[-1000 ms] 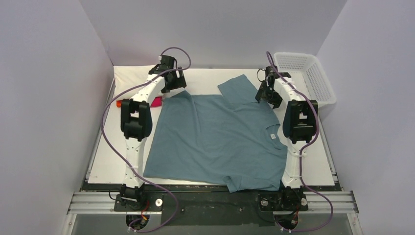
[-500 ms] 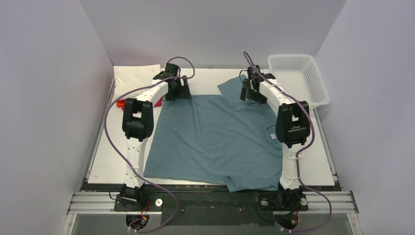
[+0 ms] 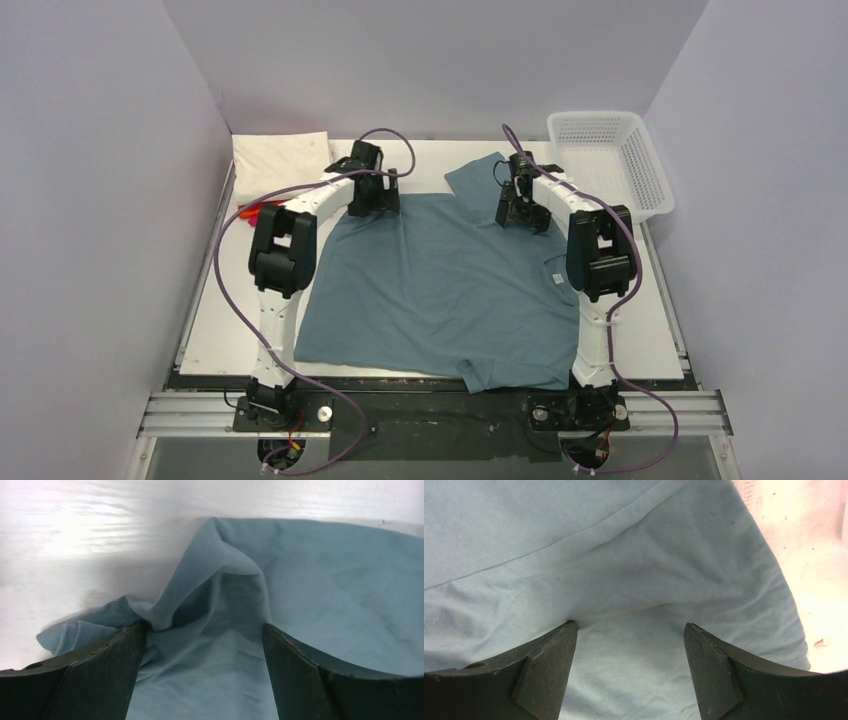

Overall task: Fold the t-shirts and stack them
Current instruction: Flatten out the tshirt

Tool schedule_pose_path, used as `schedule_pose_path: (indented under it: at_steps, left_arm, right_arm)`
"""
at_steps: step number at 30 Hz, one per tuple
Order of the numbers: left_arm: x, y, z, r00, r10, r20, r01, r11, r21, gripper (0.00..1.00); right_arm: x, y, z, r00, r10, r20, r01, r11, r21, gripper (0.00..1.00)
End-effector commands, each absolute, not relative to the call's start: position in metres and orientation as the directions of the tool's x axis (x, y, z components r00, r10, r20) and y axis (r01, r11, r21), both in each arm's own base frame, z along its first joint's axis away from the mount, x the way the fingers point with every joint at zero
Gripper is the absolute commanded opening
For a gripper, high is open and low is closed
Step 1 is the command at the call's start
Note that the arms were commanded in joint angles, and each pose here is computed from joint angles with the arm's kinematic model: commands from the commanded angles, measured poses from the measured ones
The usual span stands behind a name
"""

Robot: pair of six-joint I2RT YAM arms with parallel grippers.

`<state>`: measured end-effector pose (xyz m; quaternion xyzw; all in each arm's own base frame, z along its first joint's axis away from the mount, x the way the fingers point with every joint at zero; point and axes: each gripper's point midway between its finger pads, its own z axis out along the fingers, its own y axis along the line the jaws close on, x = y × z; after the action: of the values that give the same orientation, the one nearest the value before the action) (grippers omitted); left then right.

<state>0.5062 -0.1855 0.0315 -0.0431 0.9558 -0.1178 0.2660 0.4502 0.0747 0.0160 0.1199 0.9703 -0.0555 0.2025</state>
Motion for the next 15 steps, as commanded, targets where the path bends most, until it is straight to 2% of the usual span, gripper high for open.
schedule_pose_path:
  at_steps: [1, 2, 3, 4, 5, 6, 7, 8, 9, 10, 12, 13, 14, 15]
  left_arm:
    - [0.490, -0.195, 0.003, -0.898, -0.097, -0.430, -0.042, 0.990, -0.137, 0.95]
    - [0.493, -0.187, -0.009, -0.906, -0.105, -0.410, -0.066, 0.992, -0.108, 0.95]
    - [0.516, -0.175, 0.005, -0.875, -0.143, -0.463, -0.116, 0.990, -0.087, 0.95]
    - [0.520, -0.158, -0.007, -0.875, -0.154, -0.460, -0.165, 0.986, -0.016, 0.95]
    - [0.545, -0.146, 0.013, -0.832, -0.192, -0.520, -0.212, 0.977, -0.021, 0.95]
    - [0.550, -0.128, 0.000, -0.830, -0.194, -0.523, -0.256, 0.965, 0.048, 0.95]
    - [0.578, -0.116, 0.030, -0.772, -0.233, -0.591, -0.300, 0.954, 0.016, 0.95]
    - [0.578, -0.100, 0.012, -0.796, -0.253, -0.549, -0.326, 0.945, 0.037, 0.95]
    - [0.604, -0.102, 0.049, -0.736, -0.283, -0.615, -0.330, 0.943, -0.038, 0.95]
    - [0.608, -0.100, 0.049, -0.747, -0.305, -0.590, -0.319, 0.944, -0.084, 0.95]
    - [0.626, -0.113, 0.099, -0.690, -0.309, -0.654, -0.241, 0.951, -0.195, 0.95]
    - [0.621, -0.119, 0.095, -0.706, -0.292, -0.646, -0.214, 0.957, -0.198, 0.95]
    - [0.630, -0.134, 0.144, -0.635, -0.269, -0.724, -0.124, 0.961, -0.248, 0.96]
    - [0.620, -0.140, 0.125, -0.668, -0.243, -0.704, -0.102, 0.966, -0.236, 0.96]
  right_arm:
    - [0.442, 0.068, 0.024, -0.892, 0.227, -0.390, 0.273, 0.960, -0.067, 0.74]
    - [0.441, 0.067, 0.023, -0.894, 0.224, -0.387, 0.271, 0.960, -0.071, 0.74]
    - [0.440, 0.067, 0.022, -0.896, 0.224, -0.382, 0.271, 0.960, -0.074, 0.73]
    - [0.439, 0.066, 0.022, -0.898, 0.224, -0.378, 0.271, 0.959, -0.076, 0.73]
    - [0.439, 0.064, 0.021, -0.898, 0.228, -0.376, 0.276, 0.958, -0.077, 0.74]
    - [0.438, 0.063, 0.020, -0.899, 0.232, -0.371, 0.279, 0.957, -0.079, 0.74]
    - [0.438, 0.061, 0.019, -0.899, 0.236, -0.369, 0.284, 0.955, -0.080, 0.74]
    - [0.438, 0.060, 0.020, -0.898, 0.241, -0.367, 0.289, 0.954, -0.080, 0.74]
    - [0.438, 0.058, 0.020, -0.898, 0.243, -0.367, 0.290, 0.954, -0.080, 0.74]
    - [0.438, 0.058, 0.022, -0.898, 0.242, -0.368, 0.290, 0.954, -0.079, 0.74]
    - [0.439, 0.059, 0.028, -0.896, 0.233, -0.379, 0.278, 0.958, -0.069, 0.74]
    - [0.440, 0.060, 0.031, -0.897, 0.223, -0.382, 0.268, 0.961, -0.069, 0.74]
    - [0.442, 0.061, 0.035, -0.892, 0.220, -0.395, 0.267, 0.962, -0.065, 0.74]
    - [0.443, 0.061, 0.040, -0.888, 0.214, -0.406, 0.262, 0.963, -0.066, 0.74]
